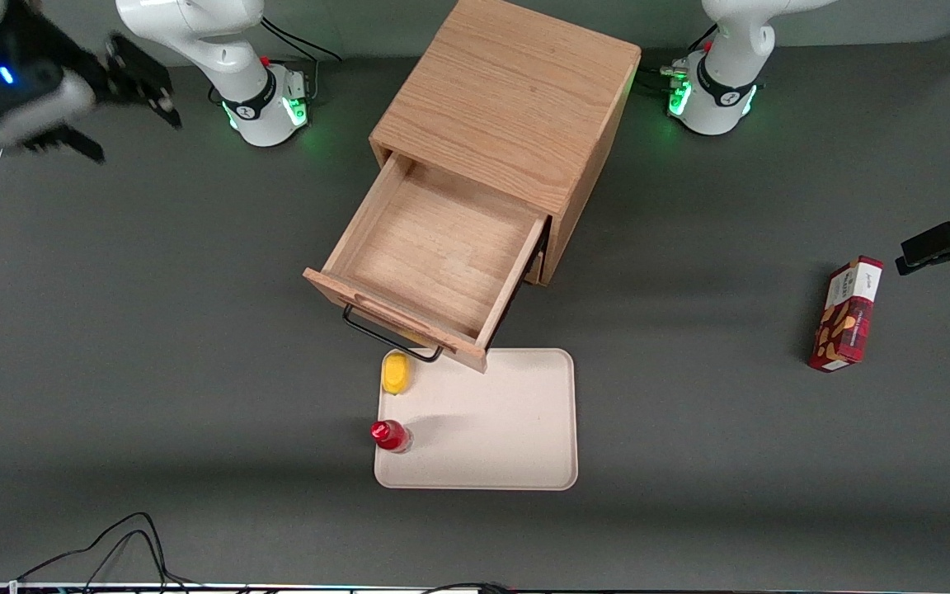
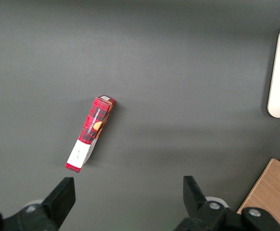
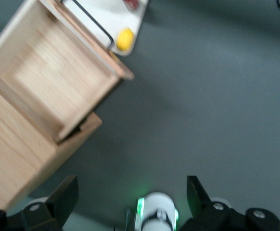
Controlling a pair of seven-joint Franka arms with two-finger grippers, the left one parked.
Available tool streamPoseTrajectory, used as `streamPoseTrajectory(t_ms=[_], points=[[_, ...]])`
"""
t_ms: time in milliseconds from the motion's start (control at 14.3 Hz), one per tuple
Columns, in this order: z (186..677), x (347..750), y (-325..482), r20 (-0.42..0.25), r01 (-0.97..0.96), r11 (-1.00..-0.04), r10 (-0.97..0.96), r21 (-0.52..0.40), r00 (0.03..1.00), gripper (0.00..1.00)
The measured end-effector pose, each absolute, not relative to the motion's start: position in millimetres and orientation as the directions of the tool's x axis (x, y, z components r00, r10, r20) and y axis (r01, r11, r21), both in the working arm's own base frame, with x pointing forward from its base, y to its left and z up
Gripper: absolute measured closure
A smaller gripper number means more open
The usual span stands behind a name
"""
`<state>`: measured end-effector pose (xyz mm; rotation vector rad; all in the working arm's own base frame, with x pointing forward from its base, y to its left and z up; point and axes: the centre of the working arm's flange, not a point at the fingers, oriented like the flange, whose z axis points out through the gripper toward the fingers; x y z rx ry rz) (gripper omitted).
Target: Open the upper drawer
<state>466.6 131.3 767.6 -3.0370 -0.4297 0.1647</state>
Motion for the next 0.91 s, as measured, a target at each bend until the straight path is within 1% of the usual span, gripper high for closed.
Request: streamPoseTrajectory(t_ms=[140, 210, 350, 420, 700, 910], points=[[779, 438, 96, -0.133, 0.175, -0.982, 0.182, -0.065, 0.974, 0.0], [775, 428, 82, -0.153, 0.12, -0.991, 0.128, -0.059, 0.98, 0.0], [758, 412, 61, -0.193, 0.034, -0.998, 0.043, -0.049, 0.98, 0.0], [746, 404, 51, -0.203, -0.004, -0.999, 0.006, -0.047, 0.979, 0.0], [709, 374, 23, -0.185, -0.074, -0.996, -0.064, -0.048, 0.981, 0.0], [705, 374, 12, -0.135, -0.098, -0.995, -0.102, 0.036, 0.986, 0.0]])
